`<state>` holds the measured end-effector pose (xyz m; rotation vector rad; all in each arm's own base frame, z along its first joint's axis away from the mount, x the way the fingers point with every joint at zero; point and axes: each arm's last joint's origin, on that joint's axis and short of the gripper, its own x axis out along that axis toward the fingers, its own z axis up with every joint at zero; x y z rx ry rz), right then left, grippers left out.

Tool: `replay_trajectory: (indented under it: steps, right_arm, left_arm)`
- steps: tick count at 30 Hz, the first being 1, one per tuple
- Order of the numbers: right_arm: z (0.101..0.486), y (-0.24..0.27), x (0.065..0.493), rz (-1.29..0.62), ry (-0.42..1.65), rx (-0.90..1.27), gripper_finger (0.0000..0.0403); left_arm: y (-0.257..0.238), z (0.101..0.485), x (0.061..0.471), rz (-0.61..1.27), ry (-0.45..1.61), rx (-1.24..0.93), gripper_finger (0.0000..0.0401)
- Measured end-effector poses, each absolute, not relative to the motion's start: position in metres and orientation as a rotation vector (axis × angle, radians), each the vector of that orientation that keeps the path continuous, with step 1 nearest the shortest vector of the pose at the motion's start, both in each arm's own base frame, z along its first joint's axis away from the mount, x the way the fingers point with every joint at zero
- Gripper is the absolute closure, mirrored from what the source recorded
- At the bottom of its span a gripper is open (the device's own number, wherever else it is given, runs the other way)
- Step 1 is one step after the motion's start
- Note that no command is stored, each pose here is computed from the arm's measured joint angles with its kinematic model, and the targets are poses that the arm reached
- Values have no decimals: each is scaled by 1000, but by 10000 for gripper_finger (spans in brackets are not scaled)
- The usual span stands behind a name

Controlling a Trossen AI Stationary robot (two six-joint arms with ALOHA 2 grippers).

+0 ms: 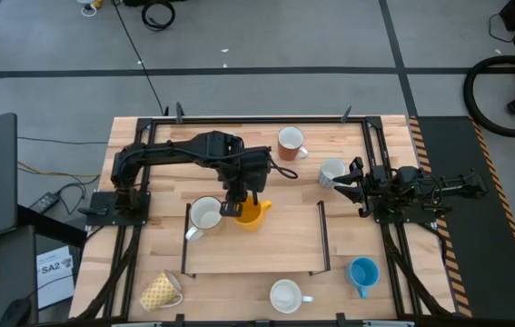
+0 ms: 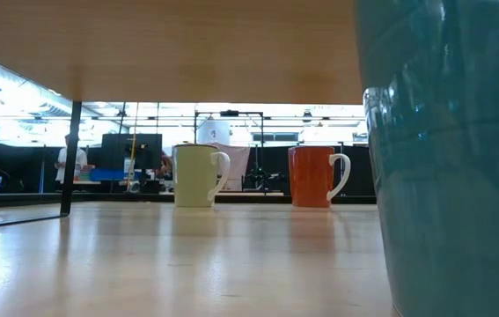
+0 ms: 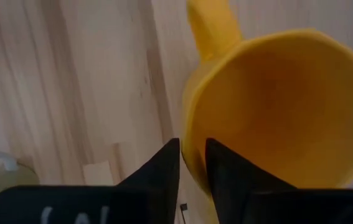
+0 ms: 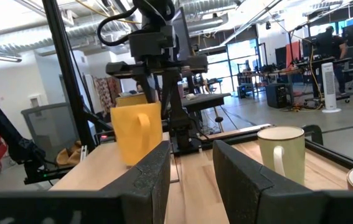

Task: Place coffee mugs
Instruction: Put the yellow mug on the shelf

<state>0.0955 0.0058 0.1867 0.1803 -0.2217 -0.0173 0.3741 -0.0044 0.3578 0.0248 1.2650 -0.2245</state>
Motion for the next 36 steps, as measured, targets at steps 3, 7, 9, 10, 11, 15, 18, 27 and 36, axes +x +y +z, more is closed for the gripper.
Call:
replay_trajectory:
  steps: [3, 7, 9, 10, 11, 15, 18, 27, 36]
  right_arm:
    - [187, 6, 96, -18, -222, 180, 275]
    - [187, 6, 96, -17, -222, 180, 275]
    - [187, 6, 96, -17, -221, 180, 275]
    - [187, 6, 96, -18, -222, 180, 275]
    - [187, 6, 96, -17, -222, 180, 275]
    - [187, 6, 96, -17, -222, 180, 275]
    - [187, 6, 96, -17, -222, 180, 275]
    - [187, 6, 96, -17, -222, 180, 275]
    - [187, 6, 96, -17, -222, 180, 275]
  left_arm:
    - [-6, 358, 374, -222, 1265, 34, 302]
    - [-9, 358, 375, -218, 1260, 50, 283]
    - [-10, 358, 375, -203, 1260, 66, 272]
    - [-10, 358, 375, -194, 1261, 72, 266]
    - [-9, 358, 375, -184, 1262, 78, 260]
    - [-8, 359, 374, -142, 1264, 58, 242]
    - [-7, 359, 374, -88, 1272, -16, 239]
    - [-6, 358, 370, 69, 1314, -224, 239]
    - [-7, 358, 368, 162, 1341, -430, 239]
